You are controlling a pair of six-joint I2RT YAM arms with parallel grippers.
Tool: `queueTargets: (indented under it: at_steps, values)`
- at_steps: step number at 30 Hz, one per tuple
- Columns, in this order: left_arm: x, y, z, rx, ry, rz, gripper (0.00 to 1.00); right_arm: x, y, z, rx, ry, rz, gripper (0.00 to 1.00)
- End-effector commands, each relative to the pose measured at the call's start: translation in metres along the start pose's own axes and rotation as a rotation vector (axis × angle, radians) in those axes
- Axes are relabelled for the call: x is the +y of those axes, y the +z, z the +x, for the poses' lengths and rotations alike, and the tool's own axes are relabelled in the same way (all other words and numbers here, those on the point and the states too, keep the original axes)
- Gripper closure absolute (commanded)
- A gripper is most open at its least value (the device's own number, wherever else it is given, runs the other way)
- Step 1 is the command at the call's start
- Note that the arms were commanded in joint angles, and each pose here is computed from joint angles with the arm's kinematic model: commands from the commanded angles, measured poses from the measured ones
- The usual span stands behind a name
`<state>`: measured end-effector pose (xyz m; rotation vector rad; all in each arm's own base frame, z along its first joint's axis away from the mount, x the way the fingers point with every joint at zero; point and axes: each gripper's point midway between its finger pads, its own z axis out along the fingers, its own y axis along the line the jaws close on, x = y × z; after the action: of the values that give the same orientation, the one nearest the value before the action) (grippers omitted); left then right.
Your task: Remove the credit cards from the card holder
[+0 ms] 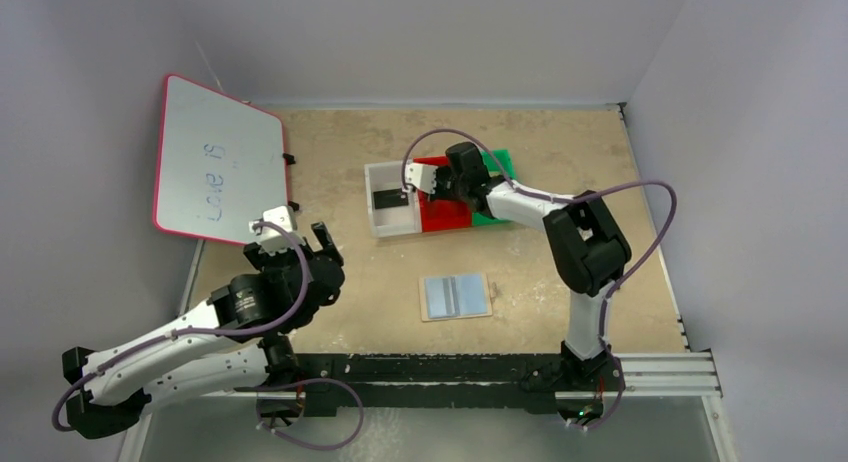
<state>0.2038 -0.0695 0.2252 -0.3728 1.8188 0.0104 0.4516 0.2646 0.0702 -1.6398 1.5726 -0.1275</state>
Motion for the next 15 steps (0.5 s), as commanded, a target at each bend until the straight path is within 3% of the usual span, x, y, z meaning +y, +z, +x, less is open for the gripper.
queueTargets:
  at_steps: [1, 6, 11, 15]
  values:
    - [-0.002, -0.002, -0.015, -0.028, -0.040, -0.008, 0.09, -0.044, -0.032, -0.044, -0.136, 0.223, 0.117, 0.78]
    - [0.001, -0.002, -0.019, -0.044, -0.048, -0.015, 0.09, -0.041, -0.042, -0.060, -0.222, 0.575, 0.130, 0.97]
    - [0.006, -0.003, -0.024, -0.062, -0.065, -0.024, 0.09, -0.015, -0.026, -0.038, -0.033, 0.954, 0.084, 1.00]
    - [0.010, -0.004, -0.027, -0.077, -0.077, -0.032, 0.09, -0.006, -0.030, -0.034, -0.060, 1.026, 0.126, 1.00]
